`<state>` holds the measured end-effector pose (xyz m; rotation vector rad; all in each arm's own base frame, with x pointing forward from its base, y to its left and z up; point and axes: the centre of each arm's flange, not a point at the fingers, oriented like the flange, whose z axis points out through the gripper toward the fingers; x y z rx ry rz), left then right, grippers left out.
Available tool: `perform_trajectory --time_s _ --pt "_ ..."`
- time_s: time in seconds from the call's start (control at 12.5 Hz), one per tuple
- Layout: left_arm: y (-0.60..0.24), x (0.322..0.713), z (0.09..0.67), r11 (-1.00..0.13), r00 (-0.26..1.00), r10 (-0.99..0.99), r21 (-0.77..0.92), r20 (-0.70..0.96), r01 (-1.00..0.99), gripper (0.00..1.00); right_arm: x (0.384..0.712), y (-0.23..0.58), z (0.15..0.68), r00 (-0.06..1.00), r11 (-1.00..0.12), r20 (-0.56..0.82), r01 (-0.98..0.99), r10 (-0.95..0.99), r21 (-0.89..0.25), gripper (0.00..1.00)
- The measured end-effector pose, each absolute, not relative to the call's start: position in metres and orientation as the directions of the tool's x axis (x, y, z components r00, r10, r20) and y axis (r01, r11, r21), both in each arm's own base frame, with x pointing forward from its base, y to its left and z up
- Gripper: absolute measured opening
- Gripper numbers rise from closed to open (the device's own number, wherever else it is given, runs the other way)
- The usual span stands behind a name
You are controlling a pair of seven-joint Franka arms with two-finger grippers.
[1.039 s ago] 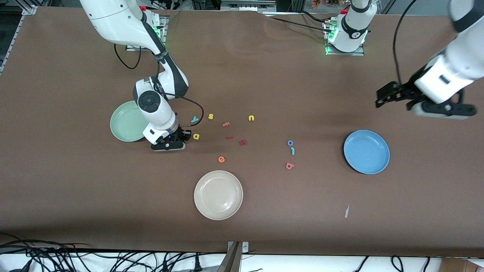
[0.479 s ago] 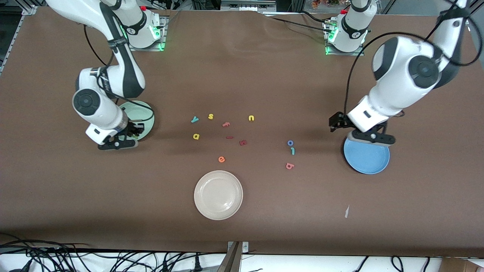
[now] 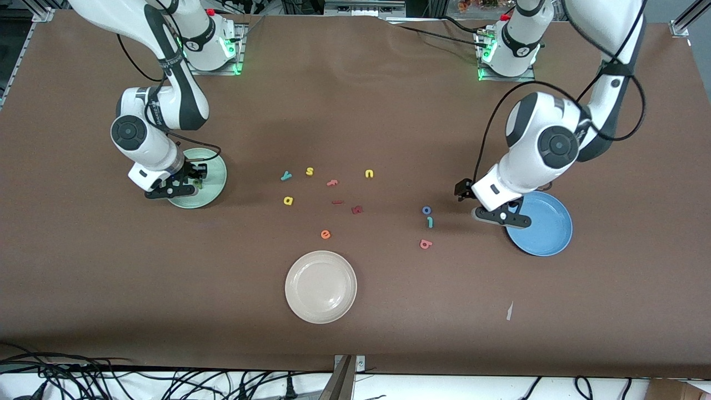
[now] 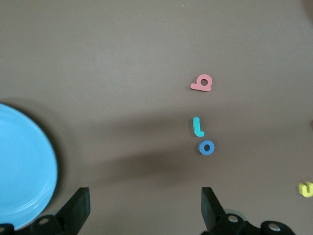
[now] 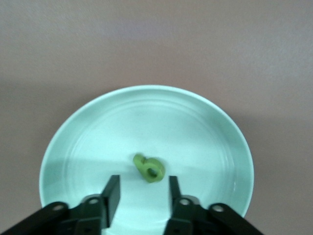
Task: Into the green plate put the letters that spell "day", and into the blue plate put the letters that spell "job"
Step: 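Drop the letter b on the green plate while the left gripper reaches letters, then grasp the yellow letter d with the right gripper while the left gripper descends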
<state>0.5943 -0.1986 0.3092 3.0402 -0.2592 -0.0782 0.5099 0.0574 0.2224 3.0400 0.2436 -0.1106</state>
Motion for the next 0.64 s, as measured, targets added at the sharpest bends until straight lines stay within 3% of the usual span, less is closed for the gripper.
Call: perform_trajectory --time_s 0.32,0.64 --pt "-0.222 0.590 0.258 -0.976 0.977 -0.202 0.092 -0.065 -0.196 1.00 0.536 0.098 0.267 0.984 -0.984 -0.077 0.166 0.161 0.064 0.99" --pt "-0.242 0.595 0.223 -0.972 0.972 -0.224 0.094 -0.074 -0.217 1.00 0.561 0.213 0.301 0.999 -0.998 -0.038 0.036 0.034 0.056 1.00"
